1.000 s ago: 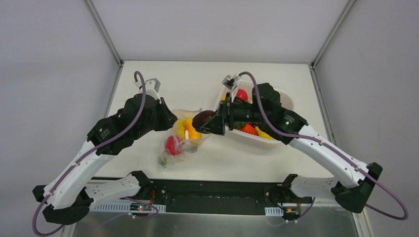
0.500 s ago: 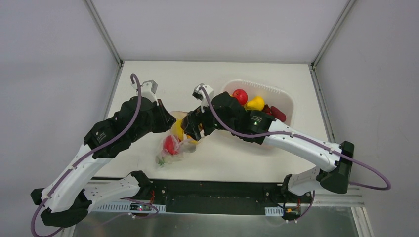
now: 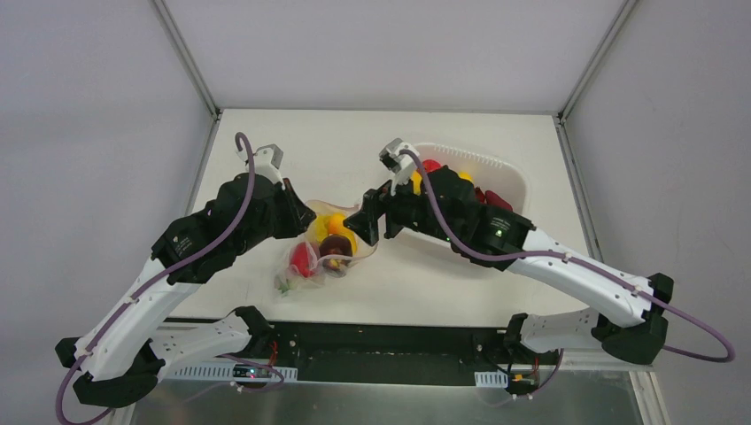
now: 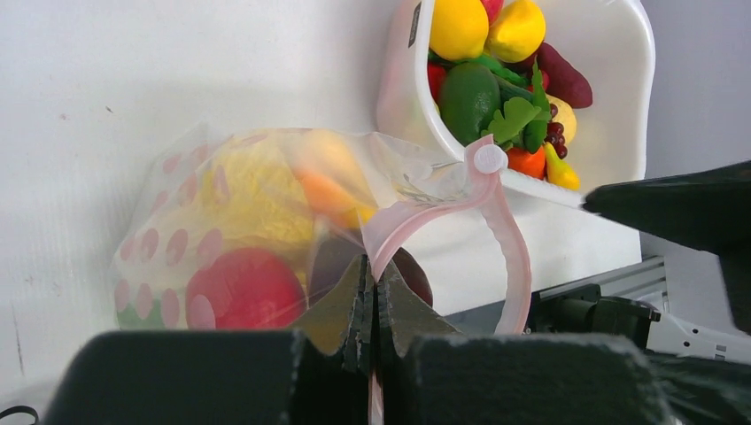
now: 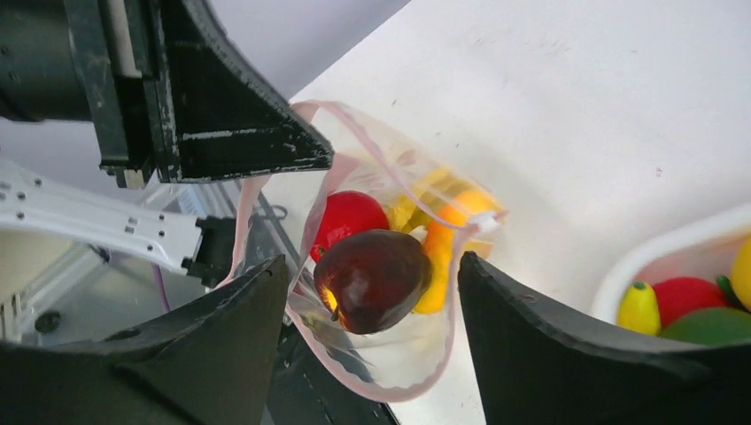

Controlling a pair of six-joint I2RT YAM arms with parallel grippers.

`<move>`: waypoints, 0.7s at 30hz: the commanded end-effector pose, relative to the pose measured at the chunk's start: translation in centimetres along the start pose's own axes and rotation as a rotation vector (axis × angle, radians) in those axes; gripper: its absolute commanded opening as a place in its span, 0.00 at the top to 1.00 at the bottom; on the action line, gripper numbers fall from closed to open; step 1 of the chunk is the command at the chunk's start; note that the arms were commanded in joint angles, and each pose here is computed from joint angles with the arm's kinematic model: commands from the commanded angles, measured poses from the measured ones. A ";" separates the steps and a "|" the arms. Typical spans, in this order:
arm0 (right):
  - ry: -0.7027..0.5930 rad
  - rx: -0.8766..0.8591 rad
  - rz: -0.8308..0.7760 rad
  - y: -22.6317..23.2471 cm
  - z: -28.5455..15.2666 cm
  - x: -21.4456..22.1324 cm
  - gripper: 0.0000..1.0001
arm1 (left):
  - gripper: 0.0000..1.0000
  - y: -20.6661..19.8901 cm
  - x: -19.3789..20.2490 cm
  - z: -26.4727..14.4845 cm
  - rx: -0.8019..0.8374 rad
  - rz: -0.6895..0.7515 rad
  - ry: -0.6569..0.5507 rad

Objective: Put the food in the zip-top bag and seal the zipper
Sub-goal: Place the fake fruit in the zipper food storage bag, then adjust the zipper food storage bag at the center of the board.

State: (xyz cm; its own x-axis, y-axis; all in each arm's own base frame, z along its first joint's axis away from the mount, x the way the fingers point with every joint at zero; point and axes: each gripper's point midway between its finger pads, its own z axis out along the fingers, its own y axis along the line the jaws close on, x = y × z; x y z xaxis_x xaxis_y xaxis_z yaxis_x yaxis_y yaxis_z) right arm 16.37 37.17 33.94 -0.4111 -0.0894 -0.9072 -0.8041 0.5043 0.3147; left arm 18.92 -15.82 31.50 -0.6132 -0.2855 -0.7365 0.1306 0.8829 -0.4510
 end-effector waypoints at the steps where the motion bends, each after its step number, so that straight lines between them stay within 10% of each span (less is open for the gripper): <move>1: -0.138 0.149 0.074 -2.3 -3.0 -3.0 0.29 | 1.00 -1.1 -1.5 -0.6 0.056 -0.037 -0.061; 14: 0.134 0.263 0.175 -4.7 -0.5 5.0 0.43 | 1.00 -1.2 -1.1 -0.5 0.067 -0.042 -0.052; 21: 0.118 0.193 0.166 -3.7 0.6 4.3 0.79 | 1.00 -0.5 -1.0 -0.8 0.053 -0.041 -0.062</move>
State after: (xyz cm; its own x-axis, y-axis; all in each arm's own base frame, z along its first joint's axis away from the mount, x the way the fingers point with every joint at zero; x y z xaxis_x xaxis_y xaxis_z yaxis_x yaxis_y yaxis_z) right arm 17.47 34.47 26.41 -0.6088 -0.1330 -0.7821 -0.6082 0.7113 0.3524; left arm 18.56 -15.79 31.35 -0.6110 -0.2950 -0.7346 0.1419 0.8721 -0.4683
